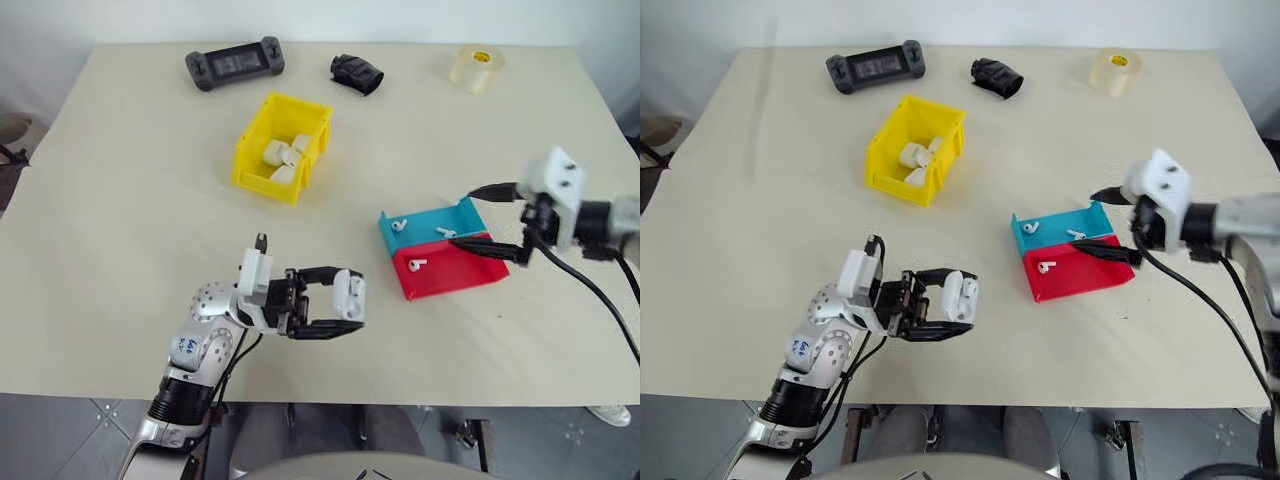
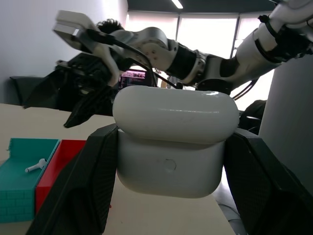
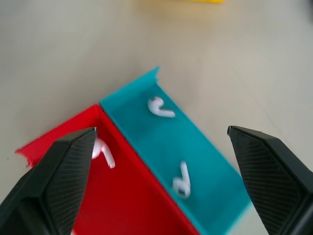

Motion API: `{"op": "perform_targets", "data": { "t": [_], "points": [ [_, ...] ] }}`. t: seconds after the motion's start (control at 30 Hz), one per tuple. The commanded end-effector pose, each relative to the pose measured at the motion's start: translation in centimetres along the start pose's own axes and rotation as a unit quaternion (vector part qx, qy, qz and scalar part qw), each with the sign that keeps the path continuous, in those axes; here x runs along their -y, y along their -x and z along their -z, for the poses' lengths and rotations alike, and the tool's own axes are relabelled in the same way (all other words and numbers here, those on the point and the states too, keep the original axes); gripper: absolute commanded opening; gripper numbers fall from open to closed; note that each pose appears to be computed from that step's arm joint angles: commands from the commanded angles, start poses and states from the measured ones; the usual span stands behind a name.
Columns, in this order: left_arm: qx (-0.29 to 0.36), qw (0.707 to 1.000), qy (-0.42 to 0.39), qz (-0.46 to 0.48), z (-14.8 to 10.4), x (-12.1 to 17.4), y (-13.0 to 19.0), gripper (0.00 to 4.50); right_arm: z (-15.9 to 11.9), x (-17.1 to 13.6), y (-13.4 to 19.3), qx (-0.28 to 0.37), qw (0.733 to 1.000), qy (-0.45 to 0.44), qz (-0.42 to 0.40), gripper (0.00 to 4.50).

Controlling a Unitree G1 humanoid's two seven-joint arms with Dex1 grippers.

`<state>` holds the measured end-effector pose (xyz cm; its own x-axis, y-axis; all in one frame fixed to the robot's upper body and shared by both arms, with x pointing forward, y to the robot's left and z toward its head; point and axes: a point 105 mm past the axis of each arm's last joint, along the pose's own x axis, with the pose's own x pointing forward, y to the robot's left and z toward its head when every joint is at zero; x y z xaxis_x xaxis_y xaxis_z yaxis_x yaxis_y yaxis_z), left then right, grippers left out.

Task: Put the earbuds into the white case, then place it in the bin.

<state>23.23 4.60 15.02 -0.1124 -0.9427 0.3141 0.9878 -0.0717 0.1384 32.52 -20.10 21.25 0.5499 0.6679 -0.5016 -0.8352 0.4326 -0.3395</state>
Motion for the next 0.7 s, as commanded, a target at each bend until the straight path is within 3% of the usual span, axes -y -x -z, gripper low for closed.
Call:
{"op": "perform_targets", "data": {
  "t": [0.03, 0.13, 0.27, 0.43, 0.7],
  "points": [
    [0.004, 1.000, -0.022, 0.010, -0.5, 0.4, -0.5, 2.81, -0.6, 1.4, -1.6, -0.037, 0.999, 0.020, -0.001, 4.48],
    [0.004, 1.000, -0.023, 0.006, -0.4, 0.3, -0.6, 2.81, -1.7, 2.8, -3.7, -0.062, 0.994, 0.085, -0.002, 4.48],
    [0.007, 1.000, -0.025, 0.000, -0.5, 0.1, -0.8, 2.81, -0.5, 3.8, -5.7, -0.109, 0.978, 0.175, -0.021, 4.48],
    [0.005, 1.000, -0.027, -0.008, -0.7, -0.1, -0.6, 2.81, 0.2, 4.2, -7.3, -0.126, 0.965, 0.224, -0.059, 4.48],
    [0.004, 0.999, -0.032, -0.022, -0.9, -0.3, -0.3, 2.81, -1.0, 2.7, -8.8, -0.098, 0.955, 0.251, -0.126, 4.48]
  ]
}}
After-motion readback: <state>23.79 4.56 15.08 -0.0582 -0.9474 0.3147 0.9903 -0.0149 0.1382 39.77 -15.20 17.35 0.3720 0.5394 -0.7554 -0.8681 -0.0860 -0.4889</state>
